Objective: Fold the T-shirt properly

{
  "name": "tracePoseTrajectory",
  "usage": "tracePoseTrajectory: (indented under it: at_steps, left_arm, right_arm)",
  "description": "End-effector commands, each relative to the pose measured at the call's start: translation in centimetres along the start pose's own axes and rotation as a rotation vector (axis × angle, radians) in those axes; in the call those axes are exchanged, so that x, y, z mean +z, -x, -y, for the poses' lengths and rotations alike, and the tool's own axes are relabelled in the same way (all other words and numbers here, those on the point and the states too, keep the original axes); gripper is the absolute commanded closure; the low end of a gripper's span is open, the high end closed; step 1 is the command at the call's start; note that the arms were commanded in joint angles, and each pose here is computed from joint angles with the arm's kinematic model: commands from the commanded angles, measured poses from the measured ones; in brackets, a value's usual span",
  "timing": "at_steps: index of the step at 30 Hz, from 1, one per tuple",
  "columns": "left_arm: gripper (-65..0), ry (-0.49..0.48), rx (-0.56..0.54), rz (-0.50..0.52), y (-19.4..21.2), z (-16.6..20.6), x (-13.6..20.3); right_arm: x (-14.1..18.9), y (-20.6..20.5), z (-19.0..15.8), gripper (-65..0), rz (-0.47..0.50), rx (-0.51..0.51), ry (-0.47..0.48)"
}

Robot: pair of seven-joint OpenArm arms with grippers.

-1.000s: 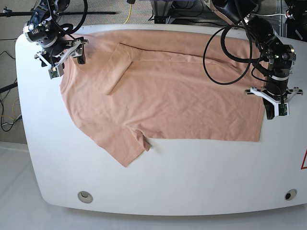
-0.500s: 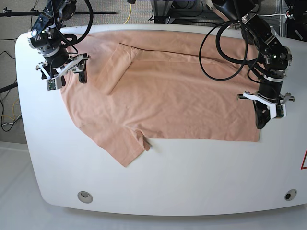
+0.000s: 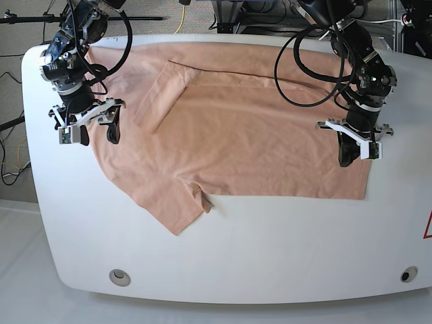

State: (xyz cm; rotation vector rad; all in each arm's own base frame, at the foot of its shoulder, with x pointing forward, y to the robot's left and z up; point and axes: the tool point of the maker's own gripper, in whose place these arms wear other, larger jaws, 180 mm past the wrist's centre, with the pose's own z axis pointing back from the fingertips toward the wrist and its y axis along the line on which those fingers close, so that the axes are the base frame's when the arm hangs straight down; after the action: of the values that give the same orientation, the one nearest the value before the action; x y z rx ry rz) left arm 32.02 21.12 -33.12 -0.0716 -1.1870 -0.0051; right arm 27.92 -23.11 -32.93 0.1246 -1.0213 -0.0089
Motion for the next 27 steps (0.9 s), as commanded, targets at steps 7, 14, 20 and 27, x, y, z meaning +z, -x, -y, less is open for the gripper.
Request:
tracePoseTrajectory:
  at_steps: [7,14,20,27]
  left_arm:
    - [0.0,-0.038,0.044,0.044,-0.9,-0.6,-0.8]
    - [0.0,-0.043,0.034,0.045,-1.2,-1.0,-0.9]
    - [0.0,-0.048,0.022,0.05,-1.5,-1.4,-0.8]
    - [0.0,-0.063,-0.009,0.047,-1.8,-2.6,-0.6]
  right_arm:
    - [-1.1,-2.1,1.6,-43.6,0.031,0.053,0.041]
    - [-1.5,-2.9,1.9,-43.7,0.038,0.076,0.06]
    - [-1.5,-3.2,2.1,-43.7,0.041,0.083,0.061]
    - [-1.5,-3.4,2.1,-43.7,0.045,0.085,0.062]
